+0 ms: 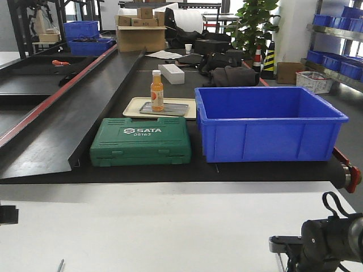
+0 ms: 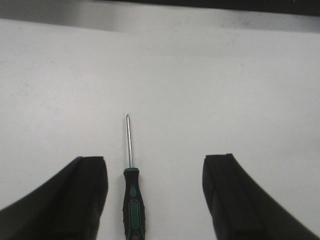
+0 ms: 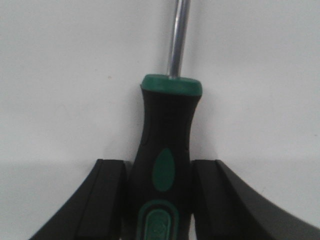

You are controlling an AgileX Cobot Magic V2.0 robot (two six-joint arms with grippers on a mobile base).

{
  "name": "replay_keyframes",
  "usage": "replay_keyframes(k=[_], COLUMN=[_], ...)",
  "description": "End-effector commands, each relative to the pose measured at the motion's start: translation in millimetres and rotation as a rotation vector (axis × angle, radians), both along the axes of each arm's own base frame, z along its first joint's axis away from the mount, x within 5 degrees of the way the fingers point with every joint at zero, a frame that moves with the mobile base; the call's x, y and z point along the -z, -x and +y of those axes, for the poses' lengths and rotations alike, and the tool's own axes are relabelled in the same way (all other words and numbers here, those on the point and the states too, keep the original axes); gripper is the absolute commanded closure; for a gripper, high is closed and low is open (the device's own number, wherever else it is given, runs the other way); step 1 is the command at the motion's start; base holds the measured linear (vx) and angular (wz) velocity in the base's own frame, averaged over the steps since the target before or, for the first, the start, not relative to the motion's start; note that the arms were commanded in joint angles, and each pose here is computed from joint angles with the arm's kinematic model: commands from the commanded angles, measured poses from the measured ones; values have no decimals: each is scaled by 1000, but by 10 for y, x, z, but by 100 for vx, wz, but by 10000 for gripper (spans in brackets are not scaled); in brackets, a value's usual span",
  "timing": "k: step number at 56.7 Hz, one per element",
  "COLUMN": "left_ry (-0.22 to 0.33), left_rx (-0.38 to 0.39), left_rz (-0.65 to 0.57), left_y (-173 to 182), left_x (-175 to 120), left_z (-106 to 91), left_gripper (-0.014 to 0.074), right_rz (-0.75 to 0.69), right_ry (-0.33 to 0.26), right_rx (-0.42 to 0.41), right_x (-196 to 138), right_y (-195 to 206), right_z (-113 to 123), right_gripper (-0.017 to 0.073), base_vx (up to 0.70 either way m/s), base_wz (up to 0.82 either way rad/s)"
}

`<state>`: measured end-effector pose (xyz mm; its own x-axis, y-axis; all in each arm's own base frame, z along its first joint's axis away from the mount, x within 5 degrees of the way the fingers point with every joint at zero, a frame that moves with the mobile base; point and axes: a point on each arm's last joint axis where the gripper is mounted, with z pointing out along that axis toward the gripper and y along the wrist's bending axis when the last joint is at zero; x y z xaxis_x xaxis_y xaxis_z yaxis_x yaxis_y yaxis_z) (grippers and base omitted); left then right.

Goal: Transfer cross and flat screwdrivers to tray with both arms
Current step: 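Lower the left gripper and close it on the other screwdriver handle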

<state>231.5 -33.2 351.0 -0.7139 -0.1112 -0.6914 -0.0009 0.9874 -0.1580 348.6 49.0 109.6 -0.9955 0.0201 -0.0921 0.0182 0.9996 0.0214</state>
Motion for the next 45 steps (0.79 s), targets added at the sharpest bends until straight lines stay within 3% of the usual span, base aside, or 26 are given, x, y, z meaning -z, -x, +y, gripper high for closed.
replay_keyframes(k=[1,8,17,28,45], left_ry=[3,-23,-39,-52,-64], left_rx=[3,4,-6,-7,-10], left_rz=[58,244,399,489,578], left_y=[-221,-473,-717,-901,-1009], left_x=[-9,365,806,1185,1527], left_z=[-47,-84,-118,-143,-158], left_gripper=[60,60,60,60,60], right_rz=[-44,-45,-45,-46,-47], right_ry=[-23,-23,-23,-23,-23], right_rx=[14,14,14,12,12], right_x=[-36,-36,-36,-37,-37], right_y=[-38,-39,-39,-40,-41], right_z=[20,20,20,20,20], right_gripper=[570,570,570,570,570], base_vx=[0,0,0,0,0], base_wz=[0,0,0,0,0])
